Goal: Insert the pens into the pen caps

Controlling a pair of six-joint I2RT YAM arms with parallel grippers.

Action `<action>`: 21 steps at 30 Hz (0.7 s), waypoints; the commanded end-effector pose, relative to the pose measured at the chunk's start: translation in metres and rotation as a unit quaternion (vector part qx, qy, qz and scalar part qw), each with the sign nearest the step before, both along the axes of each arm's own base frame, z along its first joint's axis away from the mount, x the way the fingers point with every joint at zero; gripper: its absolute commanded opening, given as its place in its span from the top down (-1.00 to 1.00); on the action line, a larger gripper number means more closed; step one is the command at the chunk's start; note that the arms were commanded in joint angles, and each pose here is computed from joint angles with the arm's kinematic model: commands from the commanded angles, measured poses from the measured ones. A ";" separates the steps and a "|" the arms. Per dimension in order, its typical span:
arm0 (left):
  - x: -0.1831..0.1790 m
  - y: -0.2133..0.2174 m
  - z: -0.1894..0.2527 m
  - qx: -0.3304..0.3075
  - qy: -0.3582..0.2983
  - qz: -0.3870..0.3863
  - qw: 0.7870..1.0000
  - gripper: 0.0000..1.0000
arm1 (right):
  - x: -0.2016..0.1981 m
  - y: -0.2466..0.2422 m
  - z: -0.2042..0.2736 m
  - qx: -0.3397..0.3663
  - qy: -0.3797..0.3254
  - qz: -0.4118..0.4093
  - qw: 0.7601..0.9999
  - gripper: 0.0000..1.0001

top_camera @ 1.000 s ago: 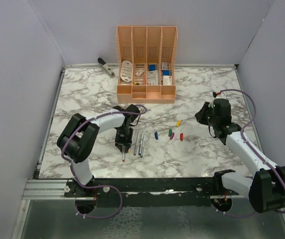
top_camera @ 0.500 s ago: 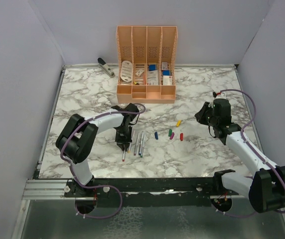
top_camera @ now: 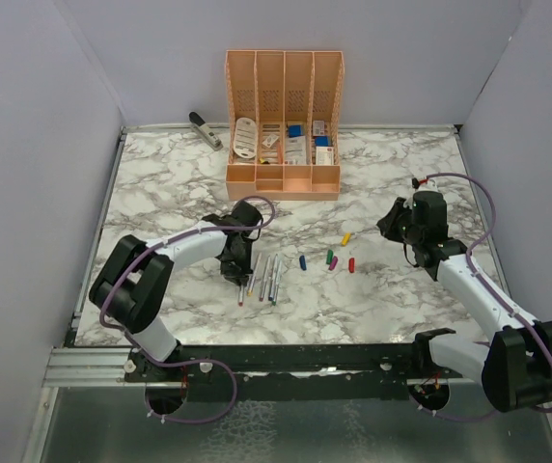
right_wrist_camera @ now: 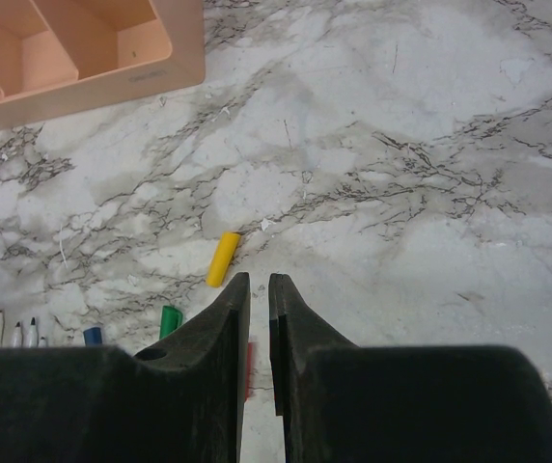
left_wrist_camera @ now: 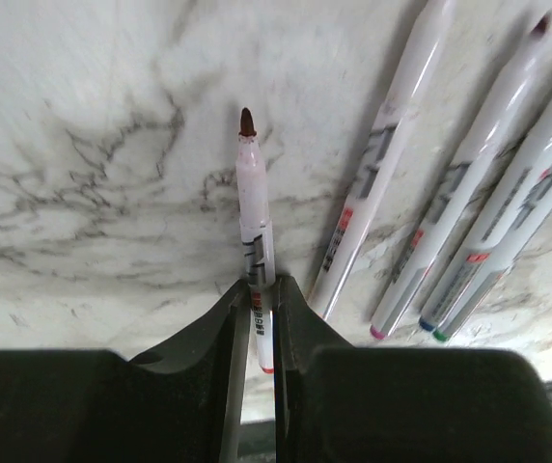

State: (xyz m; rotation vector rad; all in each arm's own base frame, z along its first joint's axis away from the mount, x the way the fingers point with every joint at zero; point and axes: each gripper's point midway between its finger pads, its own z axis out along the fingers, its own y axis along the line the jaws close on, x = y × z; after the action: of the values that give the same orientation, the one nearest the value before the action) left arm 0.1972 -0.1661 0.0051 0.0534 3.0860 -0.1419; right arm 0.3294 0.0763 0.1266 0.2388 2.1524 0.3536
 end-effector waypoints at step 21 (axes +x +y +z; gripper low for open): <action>0.093 0.024 0.084 -0.003 -0.340 0.014 0.940 1.00 | -0.014 -0.002 -0.048 -0.015 0.088 0.003 0.996 0.83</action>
State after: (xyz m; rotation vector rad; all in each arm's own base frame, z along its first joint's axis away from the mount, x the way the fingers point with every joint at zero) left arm 0.2771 -0.1437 0.0570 0.0225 2.5164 -0.0863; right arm 0.3190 0.0732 0.0840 0.2399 2.3102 0.3015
